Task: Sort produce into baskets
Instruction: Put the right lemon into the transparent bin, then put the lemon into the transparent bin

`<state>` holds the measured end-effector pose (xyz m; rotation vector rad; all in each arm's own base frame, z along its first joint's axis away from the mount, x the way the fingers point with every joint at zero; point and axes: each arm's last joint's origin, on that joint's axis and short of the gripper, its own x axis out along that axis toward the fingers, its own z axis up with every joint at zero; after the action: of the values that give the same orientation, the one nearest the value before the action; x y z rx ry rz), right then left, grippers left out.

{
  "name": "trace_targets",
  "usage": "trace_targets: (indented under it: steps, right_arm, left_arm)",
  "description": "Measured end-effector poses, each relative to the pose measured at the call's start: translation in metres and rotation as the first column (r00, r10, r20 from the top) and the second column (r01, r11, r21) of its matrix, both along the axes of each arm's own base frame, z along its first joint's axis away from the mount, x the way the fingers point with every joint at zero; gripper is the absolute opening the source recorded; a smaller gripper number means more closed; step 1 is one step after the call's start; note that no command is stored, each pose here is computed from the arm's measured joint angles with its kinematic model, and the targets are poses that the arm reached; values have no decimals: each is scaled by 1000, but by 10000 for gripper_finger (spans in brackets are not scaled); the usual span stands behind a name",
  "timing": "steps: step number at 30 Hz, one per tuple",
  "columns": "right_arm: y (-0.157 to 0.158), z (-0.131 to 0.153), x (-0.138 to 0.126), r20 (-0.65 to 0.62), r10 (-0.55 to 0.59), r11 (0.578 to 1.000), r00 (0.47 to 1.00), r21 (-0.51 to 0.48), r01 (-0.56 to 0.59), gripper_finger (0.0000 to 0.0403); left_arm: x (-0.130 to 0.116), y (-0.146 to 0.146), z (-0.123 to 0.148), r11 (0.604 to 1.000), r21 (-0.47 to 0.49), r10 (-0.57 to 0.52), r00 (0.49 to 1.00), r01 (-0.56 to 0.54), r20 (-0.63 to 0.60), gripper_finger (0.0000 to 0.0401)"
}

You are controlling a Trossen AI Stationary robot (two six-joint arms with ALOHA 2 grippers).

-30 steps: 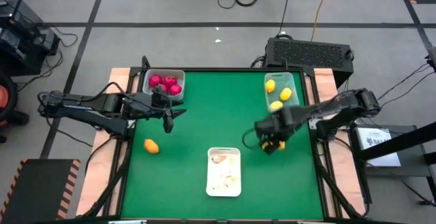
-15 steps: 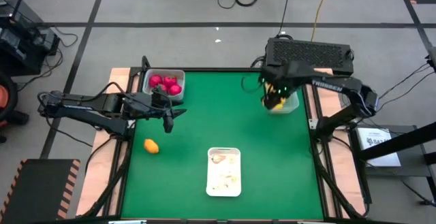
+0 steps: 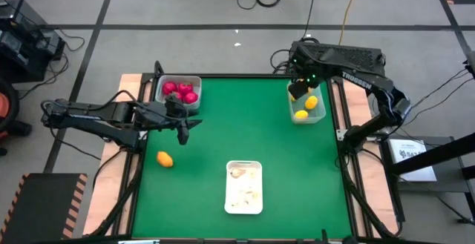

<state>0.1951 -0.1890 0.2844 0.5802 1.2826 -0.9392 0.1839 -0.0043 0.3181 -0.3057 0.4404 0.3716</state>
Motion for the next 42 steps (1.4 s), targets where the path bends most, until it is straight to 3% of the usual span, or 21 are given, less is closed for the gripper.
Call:
trace_targets:
  steps: [7, 19, 28, 34, 39, 42]
  right_arm:
    - [-14, -16, 0, -50, 23, 999, 999, 45, -20, 219]
    - [-28, -41, 6, -116, 50, 993, 992, 111, -37, 246]
    - [-25, -39, 6, -85, 65, 988, 994, 149, -51, 274]
    - [-11, -29, 11, 90, 30, 966, 995, 252, -52, 279]
    - [12, -13, 24, 166, 51, 975, 985, 205, -85, 279]
    - [29, -5, 35, 222, 79, 979, 972, 169, -118, 279]
  left_arm:
    - [-13, 1, -18, 993, -87, 66, 979, -85, -195, 171]
    - [-15, 0, -21, 981, -157, 80, 972, -116, -219, 171]
    - [-24, -3, -29, 957, -266, 24, 941, -120, -338, 171]
    - [-33, -13, -35, 930, -356, -76, 900, -91, -428, 171]
    - [-43, -31, -43, 889, -457, -285, 816, 29, -503, 171]
    - [-47, -41, -52, 884, -448, -382, 759, 134, -528, 171]
